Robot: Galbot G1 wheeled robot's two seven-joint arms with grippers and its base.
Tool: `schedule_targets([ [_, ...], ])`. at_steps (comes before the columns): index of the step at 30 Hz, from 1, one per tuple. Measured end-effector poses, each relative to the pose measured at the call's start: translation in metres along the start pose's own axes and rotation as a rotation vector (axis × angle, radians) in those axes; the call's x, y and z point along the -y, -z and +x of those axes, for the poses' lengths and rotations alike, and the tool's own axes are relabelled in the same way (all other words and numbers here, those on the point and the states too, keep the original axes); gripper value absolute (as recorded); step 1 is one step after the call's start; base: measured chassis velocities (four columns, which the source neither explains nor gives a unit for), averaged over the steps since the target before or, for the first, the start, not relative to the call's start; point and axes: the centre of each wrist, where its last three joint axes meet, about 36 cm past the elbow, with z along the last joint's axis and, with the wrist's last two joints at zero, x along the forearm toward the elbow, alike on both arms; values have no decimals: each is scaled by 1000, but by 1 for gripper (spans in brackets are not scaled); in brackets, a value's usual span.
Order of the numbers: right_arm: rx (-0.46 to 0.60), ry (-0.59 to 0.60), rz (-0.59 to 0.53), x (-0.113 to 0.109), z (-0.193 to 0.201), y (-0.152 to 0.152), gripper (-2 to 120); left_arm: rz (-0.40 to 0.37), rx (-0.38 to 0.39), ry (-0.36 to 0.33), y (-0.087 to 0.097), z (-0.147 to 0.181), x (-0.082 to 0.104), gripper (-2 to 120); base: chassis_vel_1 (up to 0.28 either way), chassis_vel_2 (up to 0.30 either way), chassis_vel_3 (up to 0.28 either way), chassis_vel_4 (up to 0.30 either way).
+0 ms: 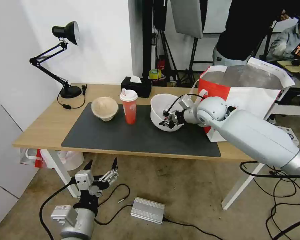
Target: Pick up the trash from the table and place it into the takeout bag.
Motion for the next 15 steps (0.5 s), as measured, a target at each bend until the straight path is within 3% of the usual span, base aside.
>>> schedule_targets([
  [15,34,18,20,0,9,19,0,-1,-1,-2,-1,0,0,100,0,0,0,0],
])
